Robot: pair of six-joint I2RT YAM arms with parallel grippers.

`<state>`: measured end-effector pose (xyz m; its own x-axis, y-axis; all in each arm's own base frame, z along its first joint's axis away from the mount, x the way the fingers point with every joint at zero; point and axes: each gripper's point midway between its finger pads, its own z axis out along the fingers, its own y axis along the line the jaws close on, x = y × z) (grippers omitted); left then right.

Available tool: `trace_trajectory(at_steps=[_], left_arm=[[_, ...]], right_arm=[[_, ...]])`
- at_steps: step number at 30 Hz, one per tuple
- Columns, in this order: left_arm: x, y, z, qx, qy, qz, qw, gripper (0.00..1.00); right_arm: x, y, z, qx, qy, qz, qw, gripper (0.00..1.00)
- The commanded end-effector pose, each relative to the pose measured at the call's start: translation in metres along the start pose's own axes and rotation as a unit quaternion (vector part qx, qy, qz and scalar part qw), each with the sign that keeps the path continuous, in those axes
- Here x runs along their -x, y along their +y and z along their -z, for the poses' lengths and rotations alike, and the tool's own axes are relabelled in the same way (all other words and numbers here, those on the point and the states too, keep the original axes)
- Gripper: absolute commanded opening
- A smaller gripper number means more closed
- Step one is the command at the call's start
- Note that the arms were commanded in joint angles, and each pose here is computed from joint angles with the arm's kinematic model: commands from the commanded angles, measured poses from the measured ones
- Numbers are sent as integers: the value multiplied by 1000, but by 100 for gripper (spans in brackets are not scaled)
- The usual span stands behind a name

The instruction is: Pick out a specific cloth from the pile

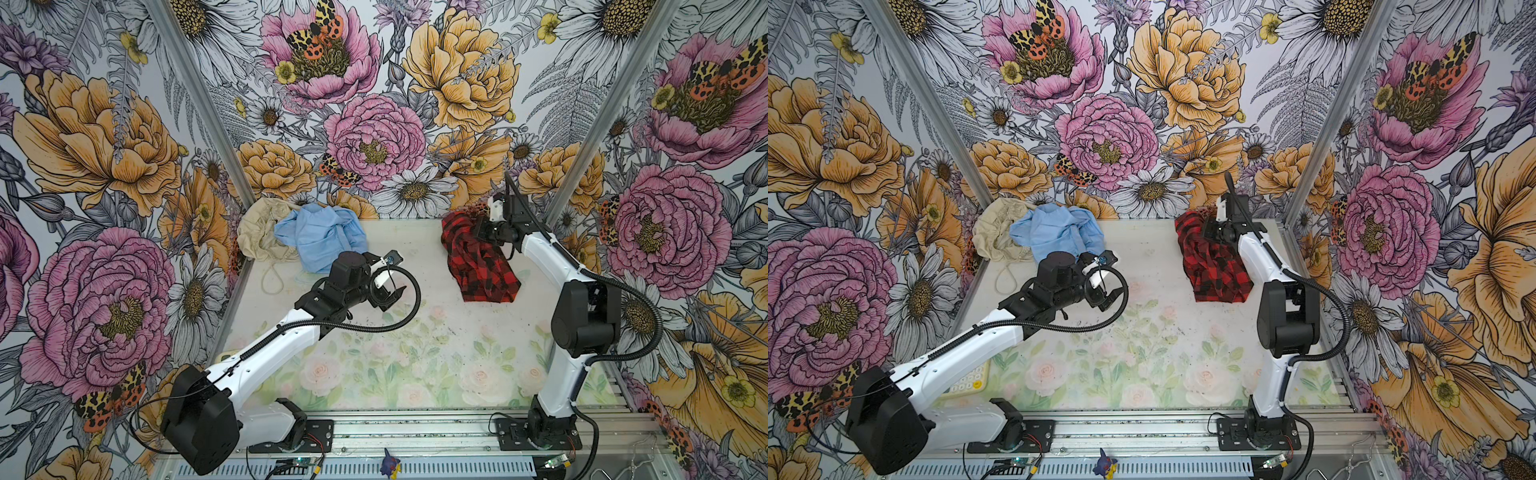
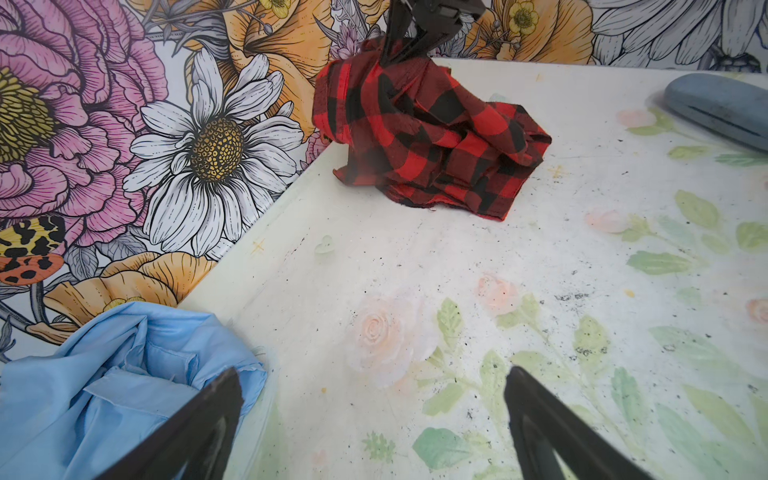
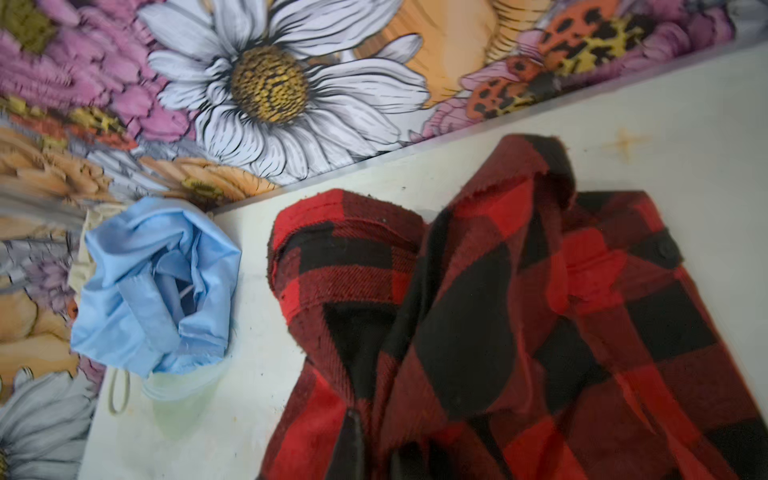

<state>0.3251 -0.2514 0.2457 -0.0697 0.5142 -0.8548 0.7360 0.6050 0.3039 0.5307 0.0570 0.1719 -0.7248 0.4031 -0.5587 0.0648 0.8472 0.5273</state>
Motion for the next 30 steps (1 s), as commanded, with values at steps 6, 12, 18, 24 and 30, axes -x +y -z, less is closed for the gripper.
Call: trace_trajectory(at_steps=[6, 12, 18, 24, 30], left_arm=[[13, 4, 7, 7, -13, -10, 1000, 99], [15, 2, 10, 3, -18, -12, 1000, 99], [18, 0, 12, 0, -23, -13, 1000, 99], [19, 0, 12, -1, -23, -14, 1000, 99], [19, -1, 13, -3, -25, -14, 1000, 99]], right_arm=[[-22, -91, -26, -84, 20, -97, 992, 0], [-38, -102, -38, -216, 68, 18, 974, 0], [-30, -94, -16, -255, 53, 86, 962, 44], [-15, -76, 37, -265, 6, 105, 958, 75], [-53, -90, 72, -275, 4, 54, 960, 79]])
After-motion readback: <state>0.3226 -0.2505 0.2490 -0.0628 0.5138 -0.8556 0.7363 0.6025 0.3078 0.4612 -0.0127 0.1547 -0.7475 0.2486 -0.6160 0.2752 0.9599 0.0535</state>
